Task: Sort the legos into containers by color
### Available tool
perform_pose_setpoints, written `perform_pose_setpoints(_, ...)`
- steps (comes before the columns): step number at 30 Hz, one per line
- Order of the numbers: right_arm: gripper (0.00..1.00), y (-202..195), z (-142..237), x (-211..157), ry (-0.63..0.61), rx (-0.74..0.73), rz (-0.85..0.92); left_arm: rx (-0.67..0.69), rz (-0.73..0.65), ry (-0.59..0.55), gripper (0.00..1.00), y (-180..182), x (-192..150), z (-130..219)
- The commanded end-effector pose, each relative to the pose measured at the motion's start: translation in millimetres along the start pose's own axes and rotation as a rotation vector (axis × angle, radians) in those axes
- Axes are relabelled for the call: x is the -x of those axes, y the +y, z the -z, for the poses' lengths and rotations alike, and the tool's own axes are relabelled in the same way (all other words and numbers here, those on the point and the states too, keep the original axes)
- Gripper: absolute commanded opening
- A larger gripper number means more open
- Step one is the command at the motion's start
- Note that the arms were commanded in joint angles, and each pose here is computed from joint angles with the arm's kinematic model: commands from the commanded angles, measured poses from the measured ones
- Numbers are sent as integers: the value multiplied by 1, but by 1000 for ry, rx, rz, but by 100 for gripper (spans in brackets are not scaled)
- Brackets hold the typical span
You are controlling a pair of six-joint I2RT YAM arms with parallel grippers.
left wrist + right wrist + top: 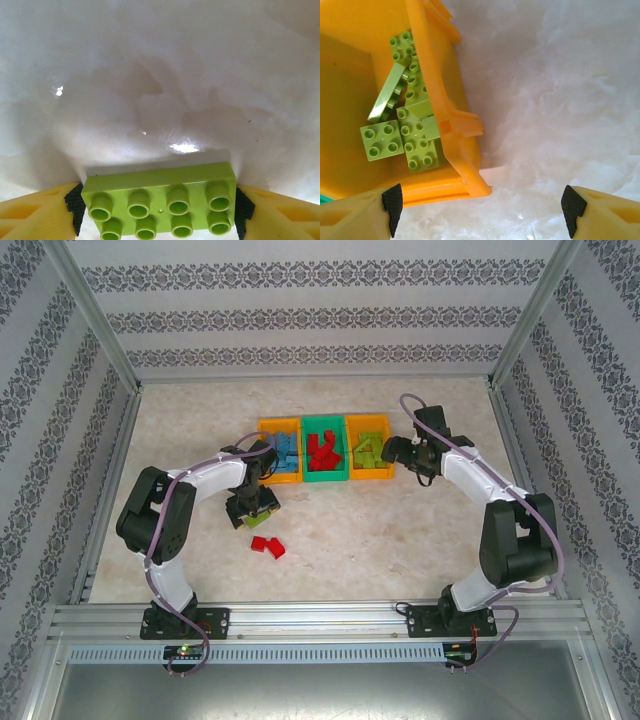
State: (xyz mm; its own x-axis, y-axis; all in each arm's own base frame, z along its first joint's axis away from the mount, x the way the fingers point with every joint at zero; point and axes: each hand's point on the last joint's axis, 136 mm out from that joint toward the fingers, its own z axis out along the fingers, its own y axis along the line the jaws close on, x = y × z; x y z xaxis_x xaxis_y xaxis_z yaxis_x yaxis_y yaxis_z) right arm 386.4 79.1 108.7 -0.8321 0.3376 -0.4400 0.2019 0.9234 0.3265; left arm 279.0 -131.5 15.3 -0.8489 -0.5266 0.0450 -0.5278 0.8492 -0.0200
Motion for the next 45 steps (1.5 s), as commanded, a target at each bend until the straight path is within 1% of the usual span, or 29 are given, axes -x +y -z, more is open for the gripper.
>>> perform_pose_setpoints(1, 86, -4, 7, -1, -15, 0, 19, 70, -17, -13, 76, 12, -1, -3)
perform_pose_setpoints(5, 86, -9, 9, -3, -13, -7, 9, 53, -27, -44, 72, 7, 3, 0)
perform_pose_setpoints(9, 86, -15, 13, -4, -18, -18, 0, 47, -57, -67, 72, 1, 4, 4)
perform_pose_setpoints(13, 87, -25, 18, -6, -24, -37, -9, 35, -122, -82, 73, -16, -2, 5)
perform_pose_setpoints(17, 87, -35, 23, -8, -25, -50, -26, 25, -205, -89, 74, -45, -13, 4)
perform_pose_setpoints(22, 87, -47, 29, -14, -22, -66, -43, -27, -287, -104, 74, -87, -22, 7)
perform_pose_setpoints(27, 88, -58, 32, -20, -20, -75, -65, -98, -378, -125, 75, -133, -32, 22)
perform_pose_setpoints(33, 88, -64, 31, -23, -9, -70, -95, -254, -464, -158, 74, -193, -42, 52)
perform_pose_setpoints(35, 88, -65, 30, -23, -7, -70, -99, -290, -482, -169, 75, -208, -42, 62)
perform_pose_setpoints(38, 88, -63, 31, -24, 0, -61, -101, -284, -506, -159, 75, -213, -43, 68)
perform_pose_setpoints(43, 86, -52, 35, -34, 8, -41, -99, -226, -485, -147, 79, -186, -45, 56)
perform_pose_setpoints(45, 86, -43, 37, -43, 0, -40, -82, -219, -456, -152, 82, -172, -44, 54)
